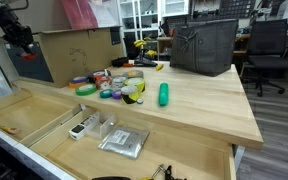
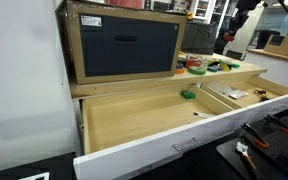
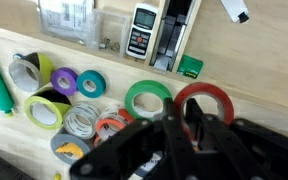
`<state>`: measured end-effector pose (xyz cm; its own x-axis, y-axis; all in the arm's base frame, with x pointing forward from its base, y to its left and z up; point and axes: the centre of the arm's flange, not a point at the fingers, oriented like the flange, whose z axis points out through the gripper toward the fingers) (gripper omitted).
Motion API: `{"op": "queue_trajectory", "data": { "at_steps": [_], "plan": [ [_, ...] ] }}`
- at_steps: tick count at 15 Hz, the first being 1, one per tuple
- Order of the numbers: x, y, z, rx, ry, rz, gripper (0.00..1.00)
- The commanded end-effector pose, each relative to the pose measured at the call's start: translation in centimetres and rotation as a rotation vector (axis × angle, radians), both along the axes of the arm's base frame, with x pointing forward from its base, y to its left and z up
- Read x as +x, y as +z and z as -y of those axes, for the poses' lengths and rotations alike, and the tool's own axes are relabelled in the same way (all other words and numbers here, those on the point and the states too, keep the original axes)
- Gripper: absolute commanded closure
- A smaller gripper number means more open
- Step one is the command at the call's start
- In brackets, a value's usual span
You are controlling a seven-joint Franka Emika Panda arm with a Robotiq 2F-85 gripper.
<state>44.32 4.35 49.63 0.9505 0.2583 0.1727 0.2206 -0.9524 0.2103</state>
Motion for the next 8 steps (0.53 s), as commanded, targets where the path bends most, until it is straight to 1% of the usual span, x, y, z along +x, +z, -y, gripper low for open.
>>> {"op": "queue_trajectory", "data": {
  "at_steps": [1, 3, 4, 8],
  "plan": [
    [2.7, 0.7, -1.8, -0.007, -0.009, -0.018, 0.96],
    [2.4, -0.1, -2.6, -0.026, 0.024, -0.009, 0.96],
    [1.9, -0.2, -1.8, -0.009, 0.021, -0.016, 0.83],
    [2.0, -0.5, -2.5, -0.017, 0.036, -0.022, 0.83]
  ]
}}
